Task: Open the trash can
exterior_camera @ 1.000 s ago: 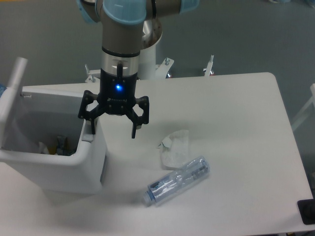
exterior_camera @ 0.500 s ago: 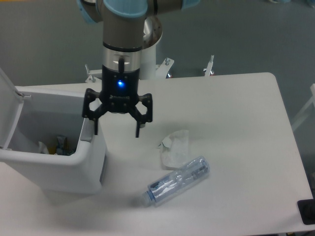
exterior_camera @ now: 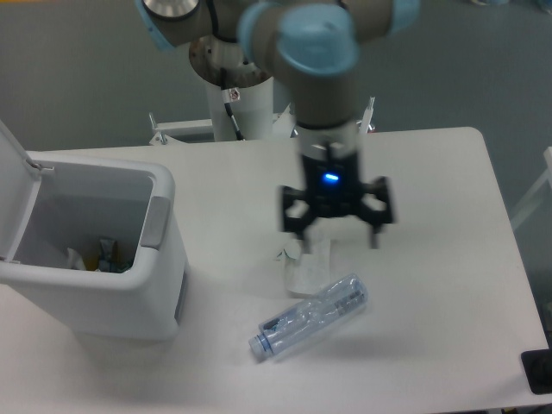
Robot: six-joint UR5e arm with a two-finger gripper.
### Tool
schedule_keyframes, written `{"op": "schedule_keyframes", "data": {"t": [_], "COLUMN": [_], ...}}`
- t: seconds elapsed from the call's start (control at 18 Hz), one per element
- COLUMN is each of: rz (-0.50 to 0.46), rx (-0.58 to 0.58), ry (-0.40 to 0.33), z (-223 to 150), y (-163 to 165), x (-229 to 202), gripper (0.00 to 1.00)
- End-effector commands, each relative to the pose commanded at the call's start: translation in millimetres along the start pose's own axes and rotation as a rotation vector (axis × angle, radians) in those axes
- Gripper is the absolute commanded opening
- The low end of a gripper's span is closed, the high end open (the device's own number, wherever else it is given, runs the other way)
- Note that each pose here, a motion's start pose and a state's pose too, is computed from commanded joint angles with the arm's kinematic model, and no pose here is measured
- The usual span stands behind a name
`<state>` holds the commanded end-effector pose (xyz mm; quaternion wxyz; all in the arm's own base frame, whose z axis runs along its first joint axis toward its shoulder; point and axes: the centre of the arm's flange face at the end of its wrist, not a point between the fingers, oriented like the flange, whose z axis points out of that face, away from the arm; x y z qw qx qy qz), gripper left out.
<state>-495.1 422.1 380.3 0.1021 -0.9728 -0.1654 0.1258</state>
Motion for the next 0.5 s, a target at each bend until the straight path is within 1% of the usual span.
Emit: {"op": "schedule_keyframes", "data": {"t": [0.06,0.11,0.22,0.33,0.44,0.5], "rz": [0.047,0.113,0.228,0.26,0.268,0.267], "rx": [-0.014,-0.024,-0.034,-0.054,-0.075,-0.077], "ry": [0.004,0.009,0.019,0.039,0.066,0.068], "z": [7.2,13.3,15.5,23.5,36.4,37.3], "y": [6.7,12.6,17.5,30.3,41.9,43.7], "x": [-8.8,-14.2,-15.3,-15.0,-6.6,-6.2], "gripper": [1.0,1.0,1.0,1.0,1.0,1.0]}}
